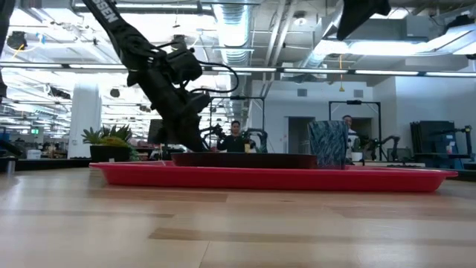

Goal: Pick and place plate/cup/fork/spoon on tray
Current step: Adjust the black plate on the red serving tray

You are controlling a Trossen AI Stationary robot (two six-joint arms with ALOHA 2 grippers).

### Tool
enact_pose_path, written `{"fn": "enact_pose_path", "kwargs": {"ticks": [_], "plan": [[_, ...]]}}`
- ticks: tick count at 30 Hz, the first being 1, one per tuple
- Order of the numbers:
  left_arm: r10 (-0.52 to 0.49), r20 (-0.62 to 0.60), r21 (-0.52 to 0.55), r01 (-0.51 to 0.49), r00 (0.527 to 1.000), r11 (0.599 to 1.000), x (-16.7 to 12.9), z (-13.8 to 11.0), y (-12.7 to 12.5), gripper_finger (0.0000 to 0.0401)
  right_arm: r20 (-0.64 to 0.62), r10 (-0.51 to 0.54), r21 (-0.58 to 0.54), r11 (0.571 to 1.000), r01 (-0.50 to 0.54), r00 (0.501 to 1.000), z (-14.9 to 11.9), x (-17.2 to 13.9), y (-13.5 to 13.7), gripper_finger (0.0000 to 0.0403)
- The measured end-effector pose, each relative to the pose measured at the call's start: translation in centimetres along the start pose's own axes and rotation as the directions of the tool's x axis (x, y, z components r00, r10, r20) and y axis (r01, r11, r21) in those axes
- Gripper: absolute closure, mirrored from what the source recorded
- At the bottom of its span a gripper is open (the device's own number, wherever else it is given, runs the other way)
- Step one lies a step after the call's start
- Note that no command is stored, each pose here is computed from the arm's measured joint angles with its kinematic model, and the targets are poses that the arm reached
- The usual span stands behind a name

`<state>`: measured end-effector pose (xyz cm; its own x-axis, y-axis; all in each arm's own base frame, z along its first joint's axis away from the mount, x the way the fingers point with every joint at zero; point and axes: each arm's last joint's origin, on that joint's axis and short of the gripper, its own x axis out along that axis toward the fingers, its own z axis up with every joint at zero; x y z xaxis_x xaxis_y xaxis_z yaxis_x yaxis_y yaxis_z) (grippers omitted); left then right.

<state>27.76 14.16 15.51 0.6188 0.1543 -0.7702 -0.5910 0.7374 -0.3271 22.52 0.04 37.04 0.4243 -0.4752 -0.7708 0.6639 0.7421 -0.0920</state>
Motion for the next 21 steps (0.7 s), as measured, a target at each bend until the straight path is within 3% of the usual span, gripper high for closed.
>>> {"fn": "enact_pose_path", "kwargs": {"ticks": [10,21], "plan": [[0.020,-0.127,-0.049,-0.026,0.992,0.998,0.0,-1.5,-0.9,0.0401,-0.037,0.017,-0.030,0.999,-0.018,0.999,-1.3,-0.5,1.3,0.0388],[0.011,-0.141,-0.097,-0.025,0.990,0.995,0.1,-1.9,-1.7,0.0401,-0.084,-0.004,-0.060,0.998,-0.001,0.996,-1.7,-0.6,1.0,0.0389]]}}
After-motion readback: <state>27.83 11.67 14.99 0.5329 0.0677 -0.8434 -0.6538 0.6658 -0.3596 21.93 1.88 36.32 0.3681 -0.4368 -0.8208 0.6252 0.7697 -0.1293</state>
